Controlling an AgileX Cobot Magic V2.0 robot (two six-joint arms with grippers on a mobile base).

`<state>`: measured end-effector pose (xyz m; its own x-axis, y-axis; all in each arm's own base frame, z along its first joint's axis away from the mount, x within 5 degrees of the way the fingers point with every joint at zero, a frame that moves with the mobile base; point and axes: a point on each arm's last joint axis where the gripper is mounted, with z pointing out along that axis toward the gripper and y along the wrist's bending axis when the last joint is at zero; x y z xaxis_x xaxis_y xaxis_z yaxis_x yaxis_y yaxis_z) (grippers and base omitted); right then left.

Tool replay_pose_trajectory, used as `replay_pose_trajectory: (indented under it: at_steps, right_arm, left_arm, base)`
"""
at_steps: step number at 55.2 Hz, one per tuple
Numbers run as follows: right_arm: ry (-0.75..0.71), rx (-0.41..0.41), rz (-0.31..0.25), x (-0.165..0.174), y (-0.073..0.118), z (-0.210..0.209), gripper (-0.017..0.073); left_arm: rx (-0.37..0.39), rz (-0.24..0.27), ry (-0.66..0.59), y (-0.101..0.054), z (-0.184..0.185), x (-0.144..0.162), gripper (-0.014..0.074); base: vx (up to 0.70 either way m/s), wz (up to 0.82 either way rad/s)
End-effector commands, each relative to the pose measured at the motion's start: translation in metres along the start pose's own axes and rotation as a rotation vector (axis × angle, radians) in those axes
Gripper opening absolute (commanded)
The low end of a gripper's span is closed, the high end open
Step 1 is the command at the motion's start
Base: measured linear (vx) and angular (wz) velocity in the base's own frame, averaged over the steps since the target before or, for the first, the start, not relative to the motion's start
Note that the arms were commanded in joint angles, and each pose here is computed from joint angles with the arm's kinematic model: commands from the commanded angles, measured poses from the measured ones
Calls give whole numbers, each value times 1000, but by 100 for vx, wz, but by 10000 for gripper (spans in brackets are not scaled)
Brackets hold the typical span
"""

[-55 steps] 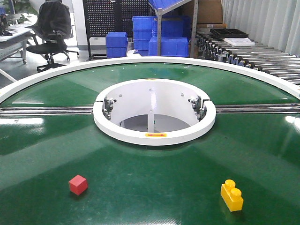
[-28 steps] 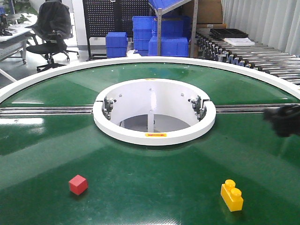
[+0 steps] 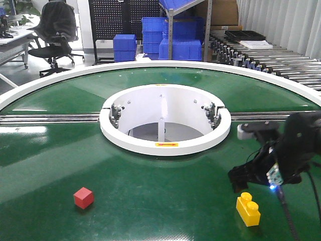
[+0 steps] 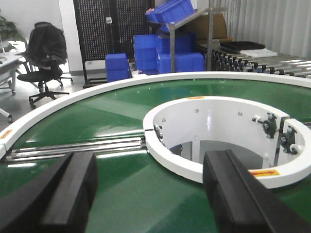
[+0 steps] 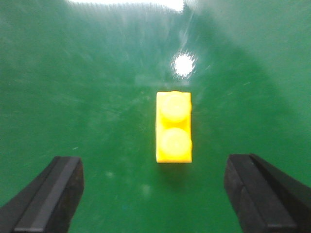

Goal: Pick red and yellow blocks into blue bin
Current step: 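Lower the right gripper over the yellow brick and close on it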

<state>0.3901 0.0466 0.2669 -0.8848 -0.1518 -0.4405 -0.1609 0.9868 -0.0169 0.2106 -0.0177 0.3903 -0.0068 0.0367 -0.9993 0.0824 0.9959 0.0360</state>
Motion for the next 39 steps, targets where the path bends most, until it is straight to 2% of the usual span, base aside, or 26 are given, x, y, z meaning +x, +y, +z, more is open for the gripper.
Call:
replay_pose_trajectory:
  at_steps: [1, 11, 16, 33, 39]
  right_arm:
    - [-84, 20, -25, -17, -2, -8, 618]
    - [-26, 65, -48, -25, -7, 25, 612]
    - [-7, 88, -36, -27, -12, 36, 610]
    - [56, 70, 8, -21, -24, 77, 593]
    - [76, 65, 6, -18, -23, 88, 543]
  left_arm:
    - [-12, -2, -102, 1, -3, -19, 582]
    - [-9, -2, -88, 1, -3, -17, 578]
    - [-9, -2, -88, 1, -3, -17, 575]
    - [-9, -2, -88, 1, -3, -17, 575]
    - [-9, -2, -88, 1, -3, -17, 575]
  base:
    - [0, 0]
    - [0, 0]
    - [0, 0]
    - [0, 0]
    - [0, 0]
